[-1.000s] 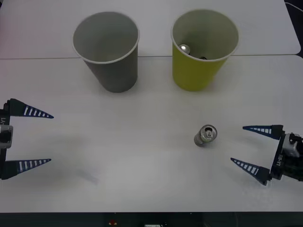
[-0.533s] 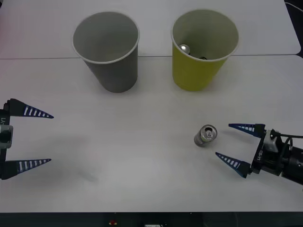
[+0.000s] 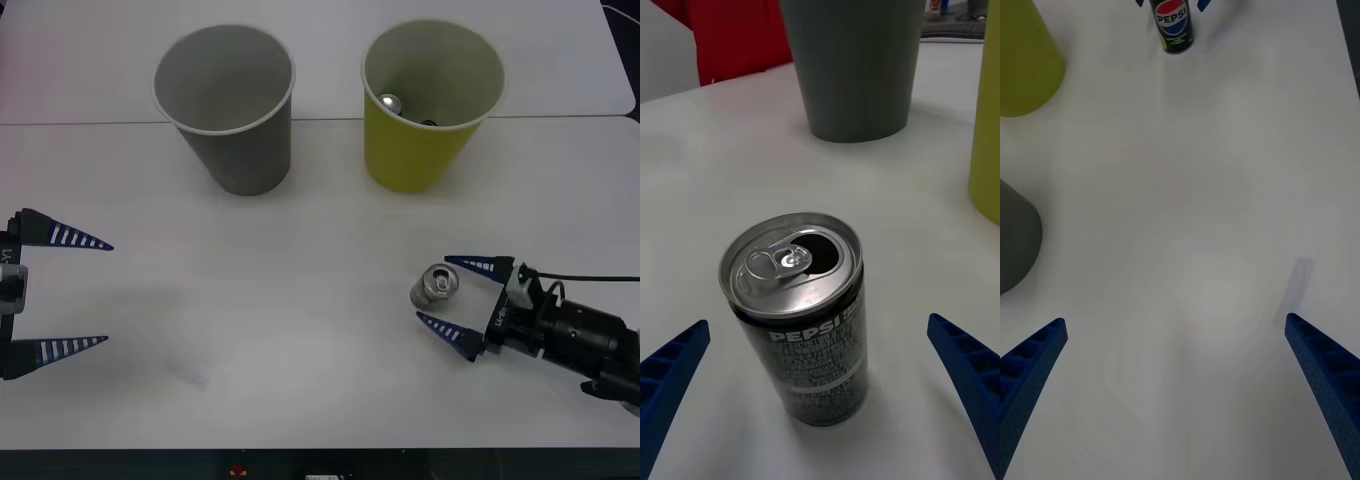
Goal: Put the can into the green bin and the plastic bottle into the gray bin
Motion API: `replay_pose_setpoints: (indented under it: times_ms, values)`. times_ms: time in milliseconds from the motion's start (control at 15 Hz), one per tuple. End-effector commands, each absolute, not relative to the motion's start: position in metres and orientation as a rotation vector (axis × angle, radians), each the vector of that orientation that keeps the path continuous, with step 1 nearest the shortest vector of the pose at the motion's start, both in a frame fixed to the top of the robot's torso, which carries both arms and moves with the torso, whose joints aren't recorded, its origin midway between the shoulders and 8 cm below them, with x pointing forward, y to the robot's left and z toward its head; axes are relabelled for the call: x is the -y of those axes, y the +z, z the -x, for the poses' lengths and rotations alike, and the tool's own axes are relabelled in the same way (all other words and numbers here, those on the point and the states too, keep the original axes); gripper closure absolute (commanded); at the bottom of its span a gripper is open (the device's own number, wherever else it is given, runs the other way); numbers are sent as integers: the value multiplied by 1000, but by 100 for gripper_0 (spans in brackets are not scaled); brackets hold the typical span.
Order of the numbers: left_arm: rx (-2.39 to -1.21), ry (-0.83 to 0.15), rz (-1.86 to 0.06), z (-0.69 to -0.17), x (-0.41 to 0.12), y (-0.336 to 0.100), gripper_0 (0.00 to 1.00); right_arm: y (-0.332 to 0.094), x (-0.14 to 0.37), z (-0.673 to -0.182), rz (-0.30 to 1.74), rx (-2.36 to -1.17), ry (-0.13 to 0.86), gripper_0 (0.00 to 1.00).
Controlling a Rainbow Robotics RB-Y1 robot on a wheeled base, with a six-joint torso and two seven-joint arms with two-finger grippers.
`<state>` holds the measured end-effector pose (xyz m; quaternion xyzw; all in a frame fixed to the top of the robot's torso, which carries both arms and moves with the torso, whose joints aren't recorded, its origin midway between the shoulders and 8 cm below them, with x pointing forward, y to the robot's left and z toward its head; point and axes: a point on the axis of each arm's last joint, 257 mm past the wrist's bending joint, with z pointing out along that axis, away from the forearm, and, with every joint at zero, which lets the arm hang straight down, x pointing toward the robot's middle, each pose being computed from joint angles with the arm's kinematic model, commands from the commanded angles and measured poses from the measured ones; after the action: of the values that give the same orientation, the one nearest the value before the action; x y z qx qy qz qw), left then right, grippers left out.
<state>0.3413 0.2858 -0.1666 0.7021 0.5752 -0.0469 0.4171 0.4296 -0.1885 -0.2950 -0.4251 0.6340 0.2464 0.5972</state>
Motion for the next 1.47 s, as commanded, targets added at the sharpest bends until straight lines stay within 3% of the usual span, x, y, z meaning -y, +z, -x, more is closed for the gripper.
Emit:
replay_pose_setpoints:
  times_ms: [67, 333, 400, 467, 533, 1200, 1467]
  values:
    - [-1444, -118, -1762, -341, -286, -167, 0, -295, 177, -436, 979, -1462, 564, 0]
    - [-1444, -118, -1762, -341, -286, -167, 0, -296, 169, -439, 980, -1458, 558, 0]
    - [-1444, -118, -1762, -341, -286, -167, 0, -296, 169, -440, 983, -1457, 553, 17]
    - [-1444, -118, -1762, -341, -286, -167, 0, -295, 169, -440, 986, -1452, 550, 67]
    - [-1444, -118, -1762, -341, -286, -167, 0, -296, 169, -440, 987, -1453, 551, 99]
    - [-1444, -118, -1762, -341, -286, -167, 0, -290, 168, -439, 983, -1440, 568, 100]
    - [-1444, -118, -1762, -341, -286, -167, 0, -274, 177, -431, 985, -1458, 639, 100]
